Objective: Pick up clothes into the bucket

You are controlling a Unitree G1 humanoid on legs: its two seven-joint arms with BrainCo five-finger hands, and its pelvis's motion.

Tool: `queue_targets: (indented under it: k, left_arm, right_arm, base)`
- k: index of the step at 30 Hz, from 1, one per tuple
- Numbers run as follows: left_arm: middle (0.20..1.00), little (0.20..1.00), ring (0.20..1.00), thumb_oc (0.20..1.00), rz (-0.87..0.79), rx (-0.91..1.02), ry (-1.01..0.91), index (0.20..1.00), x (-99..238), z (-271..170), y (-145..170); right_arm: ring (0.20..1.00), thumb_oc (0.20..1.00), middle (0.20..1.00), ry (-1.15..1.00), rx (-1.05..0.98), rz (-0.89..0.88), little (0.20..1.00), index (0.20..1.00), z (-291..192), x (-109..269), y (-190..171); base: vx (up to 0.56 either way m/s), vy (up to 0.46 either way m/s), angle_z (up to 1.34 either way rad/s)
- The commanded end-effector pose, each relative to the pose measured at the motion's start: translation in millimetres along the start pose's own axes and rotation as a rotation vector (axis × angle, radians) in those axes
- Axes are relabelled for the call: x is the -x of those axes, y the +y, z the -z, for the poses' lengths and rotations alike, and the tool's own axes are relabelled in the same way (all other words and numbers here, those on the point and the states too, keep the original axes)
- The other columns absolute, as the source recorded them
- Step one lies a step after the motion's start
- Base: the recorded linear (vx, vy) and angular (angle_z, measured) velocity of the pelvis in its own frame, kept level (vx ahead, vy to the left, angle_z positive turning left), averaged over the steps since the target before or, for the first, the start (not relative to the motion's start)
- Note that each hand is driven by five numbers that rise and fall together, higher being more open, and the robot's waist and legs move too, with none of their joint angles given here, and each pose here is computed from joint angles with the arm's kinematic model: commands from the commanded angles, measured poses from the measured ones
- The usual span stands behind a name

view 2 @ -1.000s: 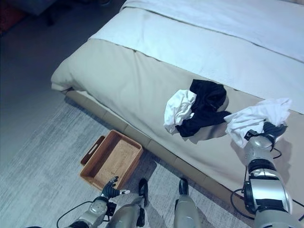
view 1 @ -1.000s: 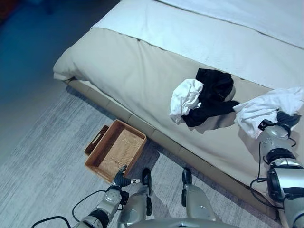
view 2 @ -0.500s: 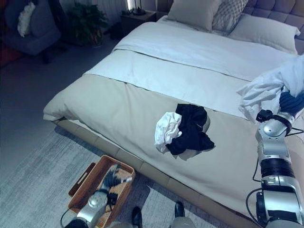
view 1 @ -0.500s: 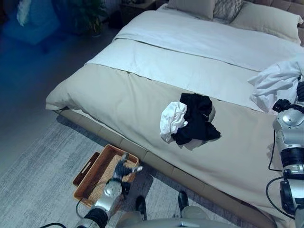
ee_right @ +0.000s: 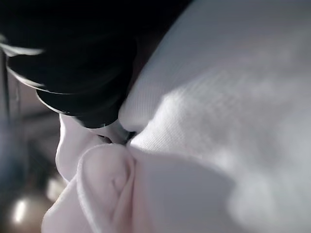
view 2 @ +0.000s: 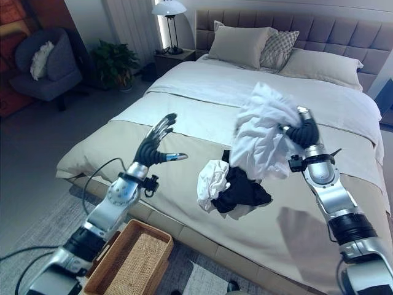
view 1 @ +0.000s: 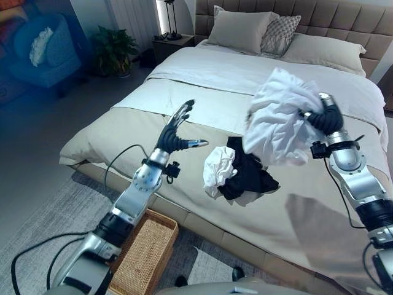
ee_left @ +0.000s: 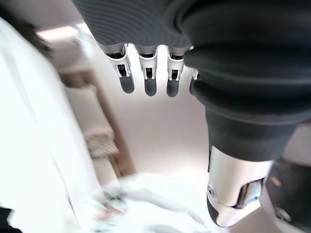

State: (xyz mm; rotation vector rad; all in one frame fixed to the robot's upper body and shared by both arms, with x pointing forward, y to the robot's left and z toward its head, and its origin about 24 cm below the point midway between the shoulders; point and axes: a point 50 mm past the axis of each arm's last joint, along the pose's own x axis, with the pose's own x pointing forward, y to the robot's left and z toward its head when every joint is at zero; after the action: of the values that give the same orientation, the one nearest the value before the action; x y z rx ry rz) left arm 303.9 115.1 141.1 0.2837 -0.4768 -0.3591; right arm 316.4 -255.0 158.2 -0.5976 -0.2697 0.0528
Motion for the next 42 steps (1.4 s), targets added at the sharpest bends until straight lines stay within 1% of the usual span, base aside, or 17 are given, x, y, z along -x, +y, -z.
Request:
queue_targets:
  k: [1,7,10,15,22,26,28,29,31,32,33,34,35,36,39,40,42]
  left_arm:
    - [1.000,1.000,1.000,1.000,0.030,-0.005,-0.044,1.000,-13,-8,5]
    - [1.000,1.000,1.000,1.000,0.093,-0.048,-0.030,1.000,-20,-6,-4]
    - [1.000,1.000,1.000,1.000,0.123,-0.125,0.004,1.000,-20,0,-7]
    - [1.000,1.000,1.000,1.000,0.132,-0.171,0.042,1.000,-18,8,-9]
    - [1.000,1.000,1.000,1.000,0.141,-0.149,0.063,1.000,-15,13,-14]
    - [1.000,1.000,1.000,1.000,0.160,-0.093,0.052,1.000,-17,9,-21]
    - [1.000,1.000,1.000,1.000,0.171,-0.025,0.040,1.000,-18,5,-25]
    - [1.000,1.000,1.000,1.000,0.189,0.081,0.032,1.000,-19,1,-32]
    - [1.000,1.000,1.000,1.000,0.219,0.208,0.019,1.000,-19,-6,-38]
    - [1.000,1.000,1.000,1.000,0.220,0.209,0.019,1.000,-19,-6,-38]
    - [1.000,1.000,1.000,1.000,0.285,0.352,0.016,1.000,-18,-12,-47]
    - [1.000,1.000,1.000,1.000,0.285,0.352,0.016,1.000,-18,-12,-47]
    - [1.000,1.000,1.000,1.000,0.317,0.414,0.017,1.000,-17,-14,-51]
    - [1.000,1.000,1.000,1.000,0.394,0.518,0.033,1.000,-14,-18,-59]
    - [1.000,1.000,1.000,1.000,0.430,0.585,0.043,1.000,-12,-20,-62]
    - [1.000,1.000,1.000,1.000,0.502,0.691,0.078,1.000,-6,-21,-68]
    - [1.000,1.000,1.000,1.000,0.540,0.765,0.109,1.000,0,-21,-70]
  right_arm:
    - [0.200,0.200,0.200,-0.177,-0.097,-0.037,0.200,0.200,-40,-11,-10]
    - [0.200,0.200,0.200,-0.283,-0.234,-0.177,0.200,0.200,-64,-5,10]
    - [0.200,0.200,0.200,-0.356,-0.282,-0.236,0.200,0.200,-80,1,15]
    - [0.200,0.200,0.200,-0.457,-0.340,-0.294,0.200,0.200,-100,10,20]
    - [0.200,0.200,0.200,-0.532,-0.379,-0.348,0.200,0.200,-116,16,26]
    - [0.200,0.200,0.200,-0.554,-0.388,-0.376,0.200,0.200,-121,19,30]
    - [0.200,0.200,0.200,-0.563,-0.407,-0.392,0.200,0.200,-123,20,33]
    - [0.200,0.200,0.200,-0.559,-0.420,-0.400,0.200,0.200,-123,20,35]
    - [0.200,0.200,0.200,-0.552,-0.431,-0.411,0.200,0.200,-122,21,37]
    - [0.200,0.200,0.200,-0.552,-0.431,-0.411,0.200,0.200,-122,21,37]
    - [0.200,0.200,0.200,-0.545,-0.442,-0.431,0.200,0.200,-123,21,41]
    - [0.200,0.200,0.200,-0.545,-0.443,-0.431,0.200,0.200,-123,21,41]
    - [0.200,0.200,0.200,-0.540,-0.448,-0.443,0.200,0.200,-122,21,43]
    - [0.200,0.200,0.200,-0.531,-0.461,-0.463,0.200,0.200,-122,21,45]
    - [0.200,0.200,0.200,-0.529,-0.466,-0.472,0.200,0.200,-123,21,47]
    - [0.200,0.200,0.200,-0.526,-0.475,-0.491,0.200,0.200,-123,22,48]
    - [0.200,0.200,0.200,-0.524,-0.474,-0.498,0.200,0.200,-124,23,48]
  base:
    - [0.00,0.000,0.00]
    - [0.00,0.000,0.01]
    - [0.00,0.000,0.00]
    - [0.00,0.000,0.00]
    - [0.00,0.000,0.00]
    - [0.00,0.000,0.00]
    - [0.00,0.000,0.00]
    - [0.00,0.000,0.00]
    - [0.02,0.002,0.04]
    - [-0.02,0.006,0.04]
    - [0.00,0.000,0.00]
    - [0.00,0.000,0.00]
    - [0.00,0.000,0.00]
    - [0.00,0.000,0.00]
    - [0.00,0.000,0.00]
    - [0.00,0.000,0.00]
    - [0.00,0.000,0.00]
